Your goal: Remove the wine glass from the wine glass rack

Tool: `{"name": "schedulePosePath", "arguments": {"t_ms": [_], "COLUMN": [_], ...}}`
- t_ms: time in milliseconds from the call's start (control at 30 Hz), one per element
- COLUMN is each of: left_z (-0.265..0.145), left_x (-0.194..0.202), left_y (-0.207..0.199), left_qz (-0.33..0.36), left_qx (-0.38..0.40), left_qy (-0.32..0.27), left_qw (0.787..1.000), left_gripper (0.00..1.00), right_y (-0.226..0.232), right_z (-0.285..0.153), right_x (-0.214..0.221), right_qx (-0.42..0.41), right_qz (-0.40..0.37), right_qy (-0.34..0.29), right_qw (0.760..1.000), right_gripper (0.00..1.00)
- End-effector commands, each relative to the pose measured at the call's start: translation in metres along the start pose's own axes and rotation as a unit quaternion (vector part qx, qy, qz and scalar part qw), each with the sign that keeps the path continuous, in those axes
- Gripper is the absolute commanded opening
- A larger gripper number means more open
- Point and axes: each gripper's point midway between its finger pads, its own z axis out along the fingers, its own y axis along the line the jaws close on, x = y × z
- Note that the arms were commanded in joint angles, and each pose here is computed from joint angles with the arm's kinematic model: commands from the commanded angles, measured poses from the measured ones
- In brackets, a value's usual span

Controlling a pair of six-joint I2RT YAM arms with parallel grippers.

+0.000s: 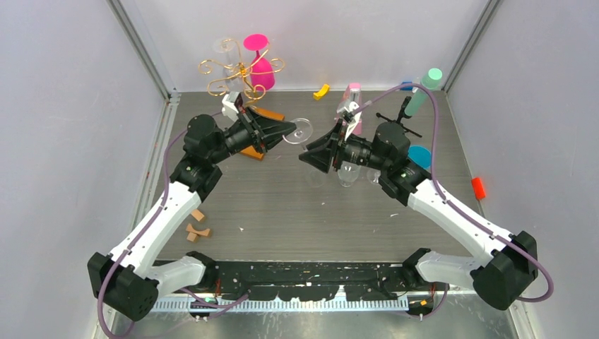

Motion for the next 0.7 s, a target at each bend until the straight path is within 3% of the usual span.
{"name": "schedulePosePath", "arguments": {"t_ms": [0, 367, 500, 600, 633, 667], "left_z": [-0.008, -0.011, -0.012, -0.012, -0.012, -0.012], "left_x": [0.01, 0.014, 0.015, 0.014, 0.014, 0.014], "left_y": [-0.011, -0.008, -0.01, -0.01, -0.01, -0.01], "left_qz": [0.016, 0.01, 0.01, 0.01, 0.011, 0.011], "left_qx": [0.014, 0.011, 0.015, 0.015, 0.016, 0.016], "left_qy": [0.014, 0.02, 0.02, 0.019, 0.018, 0.016], "left_qw": [1.0, 1.0, 1.0, 1.0, 1.0, 1.0], "left_gripper": [0.0, 0.0, 0.0, 0.01, 0.07, 0.19], "right_y": [0.016, 0.021, 0.018, 0.019, 0.019, 0.018], "right_z": [0.006, 0.014, 0.019, 0.022, 0.022, 0.022], "right_x": [-0.041, -0.06, -0.063, -0.067, -0.067, -0.07], "right_qx": [-0.034, -0.048, -0.045, -0.049, -0.05, -0.047], "right_qz": [-0.034, -0.014, 0.005, 0.016, 0.018, 0.021], "right_qy": [-0.057, -0.089, -0.094, -0.105, -0.109, -0.119], "right_qw": [0.997, 0.995, 0.995, 0.993, 0.993, 0.991], "right_gripper": [0.44, 0.37, 0.25, 0.07, 0.03, 0.01]}}
